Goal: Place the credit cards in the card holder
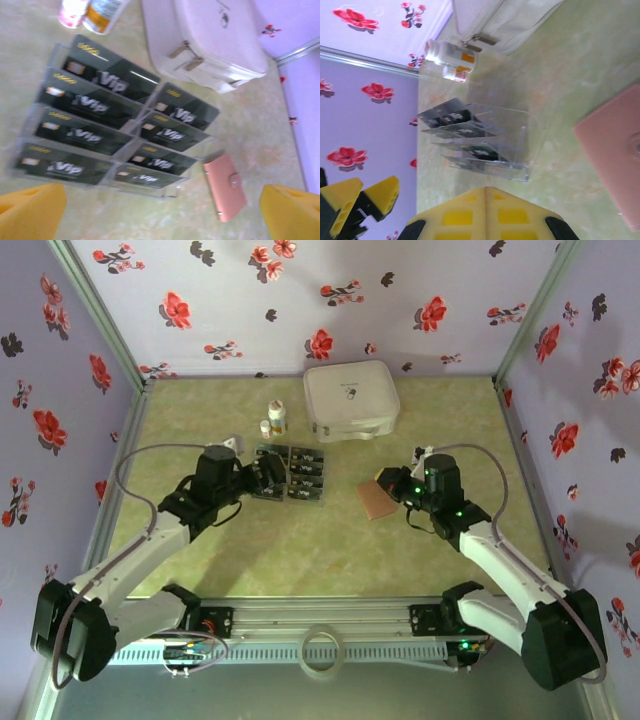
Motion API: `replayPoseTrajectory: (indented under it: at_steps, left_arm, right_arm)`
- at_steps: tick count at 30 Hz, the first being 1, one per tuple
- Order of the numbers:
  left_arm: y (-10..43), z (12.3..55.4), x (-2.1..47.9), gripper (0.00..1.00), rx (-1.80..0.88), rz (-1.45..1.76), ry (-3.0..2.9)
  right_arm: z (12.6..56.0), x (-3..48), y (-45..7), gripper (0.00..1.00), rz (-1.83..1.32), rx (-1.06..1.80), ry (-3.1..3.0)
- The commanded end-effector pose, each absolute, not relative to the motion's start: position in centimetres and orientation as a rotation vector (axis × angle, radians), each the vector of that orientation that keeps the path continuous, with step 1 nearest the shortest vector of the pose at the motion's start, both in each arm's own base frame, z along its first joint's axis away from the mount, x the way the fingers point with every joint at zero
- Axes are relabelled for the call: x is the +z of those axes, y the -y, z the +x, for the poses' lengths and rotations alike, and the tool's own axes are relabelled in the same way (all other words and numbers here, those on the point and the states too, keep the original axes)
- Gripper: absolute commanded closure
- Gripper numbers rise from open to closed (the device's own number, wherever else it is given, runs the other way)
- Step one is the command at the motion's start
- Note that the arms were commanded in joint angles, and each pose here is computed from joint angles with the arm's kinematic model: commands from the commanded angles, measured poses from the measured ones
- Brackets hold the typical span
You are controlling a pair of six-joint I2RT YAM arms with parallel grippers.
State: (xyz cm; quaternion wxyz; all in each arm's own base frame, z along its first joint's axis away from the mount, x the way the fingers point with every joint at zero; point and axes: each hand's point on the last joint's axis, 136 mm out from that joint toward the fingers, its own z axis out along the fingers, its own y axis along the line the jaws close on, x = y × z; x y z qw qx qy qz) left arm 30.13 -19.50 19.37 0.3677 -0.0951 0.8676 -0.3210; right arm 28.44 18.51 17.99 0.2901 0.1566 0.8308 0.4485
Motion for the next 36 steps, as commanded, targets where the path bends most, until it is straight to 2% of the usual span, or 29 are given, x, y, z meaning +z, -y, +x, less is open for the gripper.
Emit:
replayPoseTrajectory:
  at_steps: [1,3,5,6,7,9,15,22,28,36]
  left_arm:
    - [22.0,31.1,22.2,0.00,-0.939,-0.239,-2.163]
    - [22.5,31.2,21.9,0.00,-0.933,-0.221,-2.178]
    - [22.8,31.2,21.4,0.00,-0.922,-0.203,-2.193]
    - [22.9,31.2,21.2,0.00,-0.913,-0.194,-2.201]
    - [22.8,31.2,20.8,0.00,-0.902,-0.188,-2.213]
    - [22.7,31.0,20.3,0.00,-0.872,-0.173,-2.234]
    - [22.3,30.7,19.0,0.00,-0.813,-0.142,-2.272]
    - [22.5,30.8,18.0,0.00,-0.782,-0.126,-2.301]
    - [22.8,30.7,17.7,0.00,-0.765,-0.106,-2.320]
    - [23.0,30.7,17.1,0.00,-0.753,-0.102,-2.337]
  right_arm:
    - [28.9,20.5,-19.3,1.00,0.378,1.204,-2.188]
    - [29.1,18.3,-18.3,0.97,0.381,1.065,-2.265]
    - [29.1,15.7,-16.8,0.73,0.398,0.924,-2.336]
    - [29.1,14.4,-16.1,0.64,0.409,0.870,-2.365]
    - [29.1,13.5,-15.5,0.58,0.425,0.833,-2.384]
    - [28.9,11.6,-14.3,0.52,0.471,0.797,-2.415]
    - [28.6,7.1,-10.5,0.49,0.657,0.743,-2.454]
    - [29.1,4.3,-11.8,0.47,0.689,0.848,-2.509]
    - [29.7,3.5,-12.5,0.51,0.709,0.910,-2.501]
    - [29.9,3.8,-12.8,0.62,0.704,0.944,-2.482]
